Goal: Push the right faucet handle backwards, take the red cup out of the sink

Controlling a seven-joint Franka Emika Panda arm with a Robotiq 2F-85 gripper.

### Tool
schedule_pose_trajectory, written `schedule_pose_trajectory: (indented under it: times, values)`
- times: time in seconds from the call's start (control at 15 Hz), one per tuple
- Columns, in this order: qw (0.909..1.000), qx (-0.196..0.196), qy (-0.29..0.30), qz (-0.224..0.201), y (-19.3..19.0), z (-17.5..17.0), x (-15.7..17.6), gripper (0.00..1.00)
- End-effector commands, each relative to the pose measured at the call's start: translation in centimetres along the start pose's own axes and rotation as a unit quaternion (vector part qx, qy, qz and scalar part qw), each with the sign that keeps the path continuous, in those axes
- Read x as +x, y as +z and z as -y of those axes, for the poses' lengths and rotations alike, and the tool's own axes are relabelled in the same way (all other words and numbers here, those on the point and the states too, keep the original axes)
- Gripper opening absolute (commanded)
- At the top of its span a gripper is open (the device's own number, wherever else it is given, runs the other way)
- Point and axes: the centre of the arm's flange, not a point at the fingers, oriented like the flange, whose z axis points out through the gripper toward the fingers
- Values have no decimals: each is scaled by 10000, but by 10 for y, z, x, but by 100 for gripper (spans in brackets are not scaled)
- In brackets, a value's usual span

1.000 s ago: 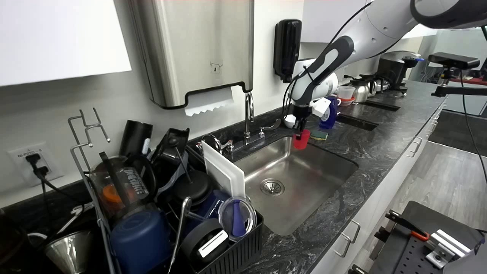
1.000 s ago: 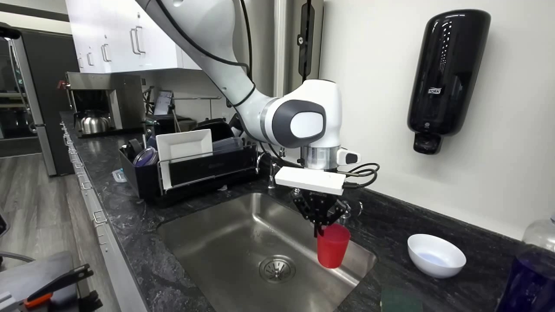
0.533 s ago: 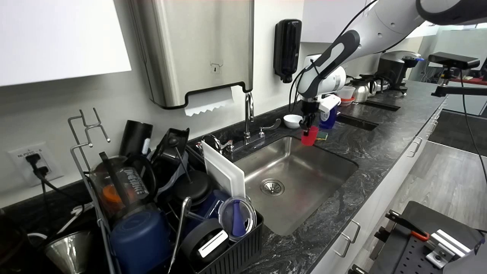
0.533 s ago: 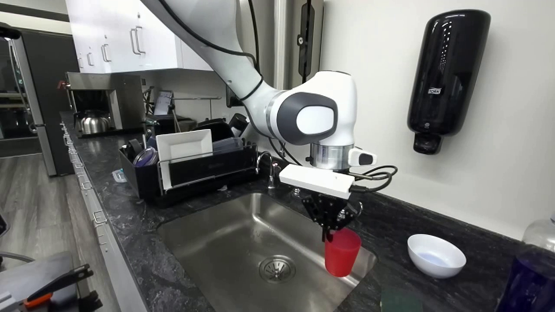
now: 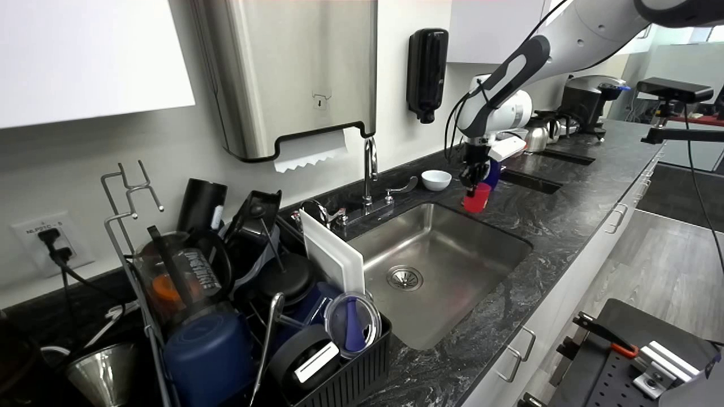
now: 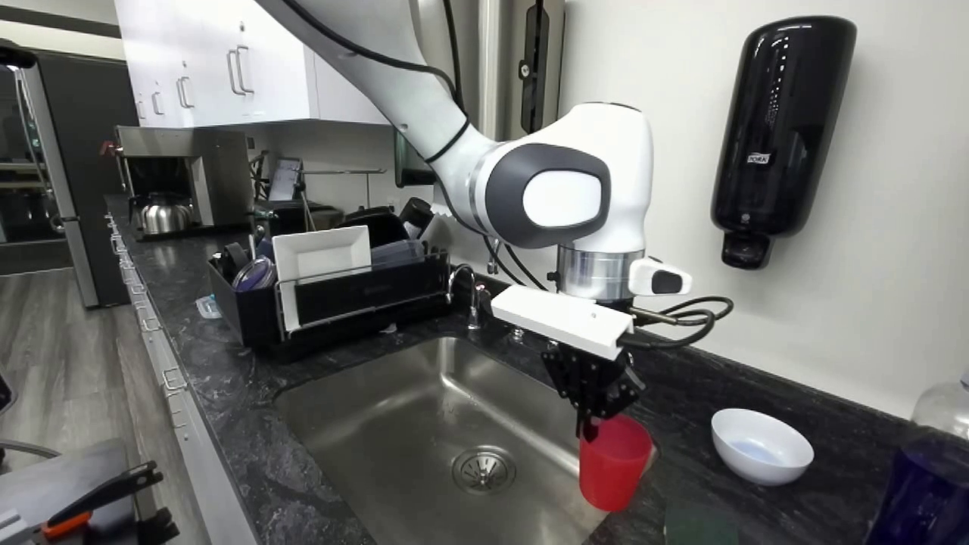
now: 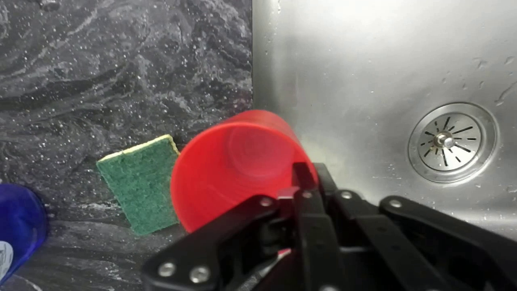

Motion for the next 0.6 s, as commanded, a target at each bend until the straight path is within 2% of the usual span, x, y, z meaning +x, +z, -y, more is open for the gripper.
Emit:
schedule_pose_trajectory:
  times: [0.0,0.53]
  values:
    - [9994,123,309,47,-4,-2,-20,1]
    - [9949,244,972,143,6,-27,-60,1]
